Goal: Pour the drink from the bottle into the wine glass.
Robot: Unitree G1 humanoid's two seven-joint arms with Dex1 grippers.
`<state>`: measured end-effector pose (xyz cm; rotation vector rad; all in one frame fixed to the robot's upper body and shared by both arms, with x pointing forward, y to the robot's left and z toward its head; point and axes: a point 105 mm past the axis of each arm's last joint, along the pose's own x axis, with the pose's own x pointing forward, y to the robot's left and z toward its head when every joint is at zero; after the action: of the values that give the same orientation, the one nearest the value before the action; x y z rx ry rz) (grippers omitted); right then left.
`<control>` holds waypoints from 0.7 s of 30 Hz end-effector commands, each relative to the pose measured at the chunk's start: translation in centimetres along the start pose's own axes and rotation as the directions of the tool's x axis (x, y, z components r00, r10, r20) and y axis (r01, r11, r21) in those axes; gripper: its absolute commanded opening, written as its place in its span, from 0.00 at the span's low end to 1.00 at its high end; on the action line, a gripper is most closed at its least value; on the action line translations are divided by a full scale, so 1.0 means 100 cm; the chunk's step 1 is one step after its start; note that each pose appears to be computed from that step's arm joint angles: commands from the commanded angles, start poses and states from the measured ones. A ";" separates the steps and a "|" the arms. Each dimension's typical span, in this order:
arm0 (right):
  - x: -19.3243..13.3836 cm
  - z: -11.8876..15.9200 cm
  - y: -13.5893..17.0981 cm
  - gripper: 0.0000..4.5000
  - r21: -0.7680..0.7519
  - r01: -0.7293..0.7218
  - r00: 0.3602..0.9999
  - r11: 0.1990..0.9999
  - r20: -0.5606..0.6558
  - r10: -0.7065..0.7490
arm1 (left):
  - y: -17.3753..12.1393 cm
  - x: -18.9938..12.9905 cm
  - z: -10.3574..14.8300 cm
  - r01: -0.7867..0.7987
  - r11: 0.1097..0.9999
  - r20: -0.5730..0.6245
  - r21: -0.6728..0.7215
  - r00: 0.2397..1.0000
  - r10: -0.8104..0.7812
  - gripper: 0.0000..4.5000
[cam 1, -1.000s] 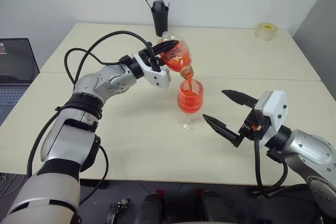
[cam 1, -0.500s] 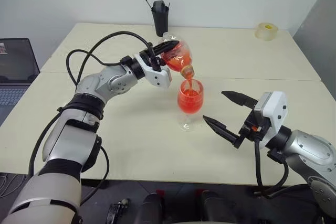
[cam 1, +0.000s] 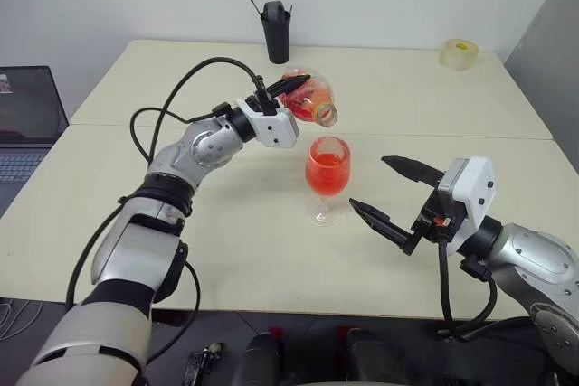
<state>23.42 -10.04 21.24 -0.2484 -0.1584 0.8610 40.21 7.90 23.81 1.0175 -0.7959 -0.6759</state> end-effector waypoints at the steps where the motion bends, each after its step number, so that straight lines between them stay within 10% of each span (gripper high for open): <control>1: -0.001 0.010 -0.003 1.00 -0.033 0.006 0.999 0.999 0.035 -0.004 | 0.031 0.002 0.008 -0.114 0.984 0.026 -0.140 0.993 0.119 0.20; 9: 0.006 0.030 -0.013 1.00 -0.041 0.008 0.994 0.999 0.111 -0.004 | 0.041 -0.018 -0.048 -0.338 0.770 -0.307 -0.542 0.932 0.193 0.18; 21: 0.023 0.057 -0.031 1.00 0.045 -0.065 0.998 0.997 0.027 0.064 | 0.004 -0.095 -0.116 -0.703 0.489 -0.773 -0.516 0.628 0.088 0.17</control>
<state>26.02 -9.54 27.07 -0.2112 -0.1606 0.9184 44.79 20.79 15.46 0.1176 0.0644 -0.1341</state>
